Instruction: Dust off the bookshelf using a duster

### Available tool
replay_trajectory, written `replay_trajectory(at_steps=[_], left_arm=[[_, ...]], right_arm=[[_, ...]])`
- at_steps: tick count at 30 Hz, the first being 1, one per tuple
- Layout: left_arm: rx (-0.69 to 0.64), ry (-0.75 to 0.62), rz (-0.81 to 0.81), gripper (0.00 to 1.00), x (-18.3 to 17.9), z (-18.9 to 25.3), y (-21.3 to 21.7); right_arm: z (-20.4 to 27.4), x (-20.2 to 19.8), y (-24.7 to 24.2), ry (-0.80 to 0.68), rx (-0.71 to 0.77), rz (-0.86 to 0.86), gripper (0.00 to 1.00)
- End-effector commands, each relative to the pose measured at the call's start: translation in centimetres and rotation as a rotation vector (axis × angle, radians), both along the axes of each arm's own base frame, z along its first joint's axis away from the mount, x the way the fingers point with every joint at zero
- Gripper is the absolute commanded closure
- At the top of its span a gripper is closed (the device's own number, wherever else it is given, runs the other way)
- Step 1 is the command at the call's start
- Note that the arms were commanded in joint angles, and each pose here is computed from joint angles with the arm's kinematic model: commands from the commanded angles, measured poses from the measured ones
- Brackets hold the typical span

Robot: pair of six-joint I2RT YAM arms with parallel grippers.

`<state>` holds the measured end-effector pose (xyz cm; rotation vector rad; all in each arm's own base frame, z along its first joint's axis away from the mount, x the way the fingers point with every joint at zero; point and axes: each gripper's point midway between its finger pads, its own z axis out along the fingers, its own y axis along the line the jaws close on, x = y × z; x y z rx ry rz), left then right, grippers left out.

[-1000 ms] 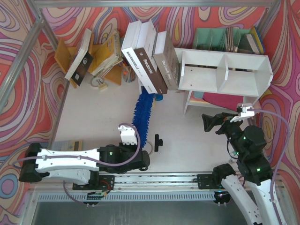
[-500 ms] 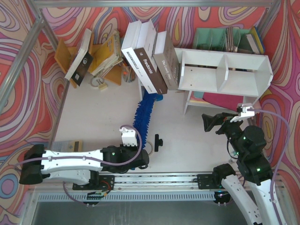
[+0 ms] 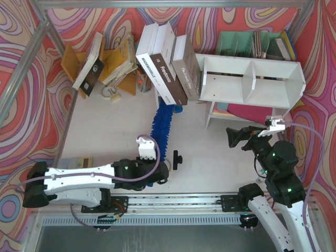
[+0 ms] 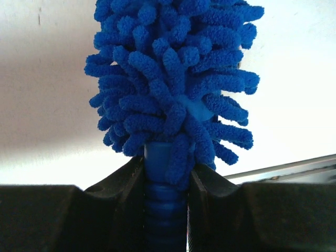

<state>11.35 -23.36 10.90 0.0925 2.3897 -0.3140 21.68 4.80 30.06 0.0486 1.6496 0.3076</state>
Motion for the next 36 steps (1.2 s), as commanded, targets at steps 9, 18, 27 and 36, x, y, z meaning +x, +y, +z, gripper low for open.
replay_trajectory(at_steps=[9,18,27,36], left_arm=[[0.007,-0.064,0.026,1.00,1.5,1.2,0.6],[0.062,0.005,0.037,1.00,1.2,-1.7,0.1],[0.056,-0.071,0.032,1.00,2.2,1.9,0.6],[-0.002,-0.101,0.027,1.00,2.5,3.1,0.6]], right_arm=[[0.7,0.1,-0.1,-0.025,-0.004,-0.004,0.01],[0.8,0.0,-0.1,-0.028,-0.002,-0.004,0.01],[0.9,-0.1,-0.2,-0.032,-0.002,-0.007,0.01],[1.0,-0.2,-0.2,-0.037,0.001,-0.010,0.01]])
